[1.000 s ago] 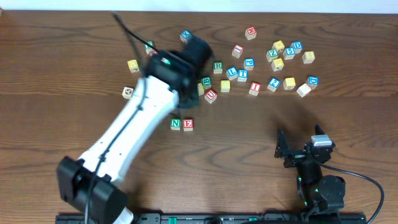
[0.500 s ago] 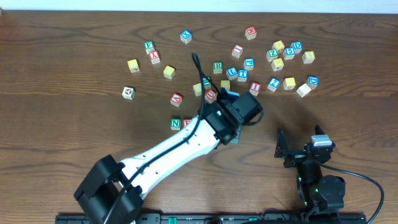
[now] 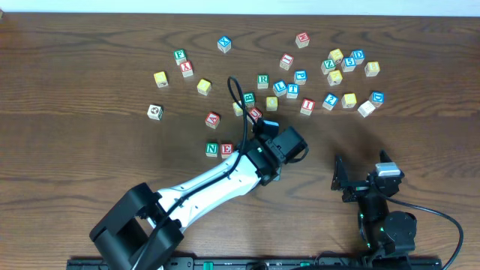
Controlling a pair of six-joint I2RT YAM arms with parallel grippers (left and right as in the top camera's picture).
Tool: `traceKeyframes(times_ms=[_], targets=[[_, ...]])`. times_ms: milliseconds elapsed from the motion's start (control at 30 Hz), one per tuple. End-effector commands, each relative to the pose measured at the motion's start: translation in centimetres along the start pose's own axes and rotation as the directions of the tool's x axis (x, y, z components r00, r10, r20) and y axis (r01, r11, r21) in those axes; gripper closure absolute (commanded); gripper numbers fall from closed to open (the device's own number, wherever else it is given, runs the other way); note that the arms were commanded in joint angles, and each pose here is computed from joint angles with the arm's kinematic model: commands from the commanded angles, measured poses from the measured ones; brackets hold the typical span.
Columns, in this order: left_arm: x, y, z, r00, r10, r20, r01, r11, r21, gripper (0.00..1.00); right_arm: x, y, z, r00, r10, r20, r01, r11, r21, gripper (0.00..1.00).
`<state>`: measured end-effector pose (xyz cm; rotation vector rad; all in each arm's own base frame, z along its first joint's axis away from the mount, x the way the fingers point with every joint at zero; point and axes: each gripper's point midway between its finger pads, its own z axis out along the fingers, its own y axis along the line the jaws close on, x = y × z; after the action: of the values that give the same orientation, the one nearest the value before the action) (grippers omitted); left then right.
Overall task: Spell out NEURIPS
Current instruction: 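Carry the red U block back toward the N and E blocks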
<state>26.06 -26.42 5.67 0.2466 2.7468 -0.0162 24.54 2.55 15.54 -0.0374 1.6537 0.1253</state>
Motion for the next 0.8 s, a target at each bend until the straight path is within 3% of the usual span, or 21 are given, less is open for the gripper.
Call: traceKeyframes(times_ms=[0,433,767], targets=[[-0.5,0.4,0.2,0.999,-0.021,0.025,0.021,1.000,-0.011,0.93,0.1,0.2,0.0,1.000,0.006,-0.001,-0.006,1.000,-0.008,0.01],[-2.3,2.5,0.2,0.990,-0.016,0.141,0.035,0.991,-0.130,0.93,0.1,0.2,0.0,1.000,0.006,-0.001,-0.006,1.000,-0.007,0.01],[-2.1,2.4,1.1,0.987,-0.023,0.158,0.042,0.992,-0.118,0.92,0.1,0.2,0.0,1.000,0.006,-0.001,-0.006,1.000,-0.007,0.01]])
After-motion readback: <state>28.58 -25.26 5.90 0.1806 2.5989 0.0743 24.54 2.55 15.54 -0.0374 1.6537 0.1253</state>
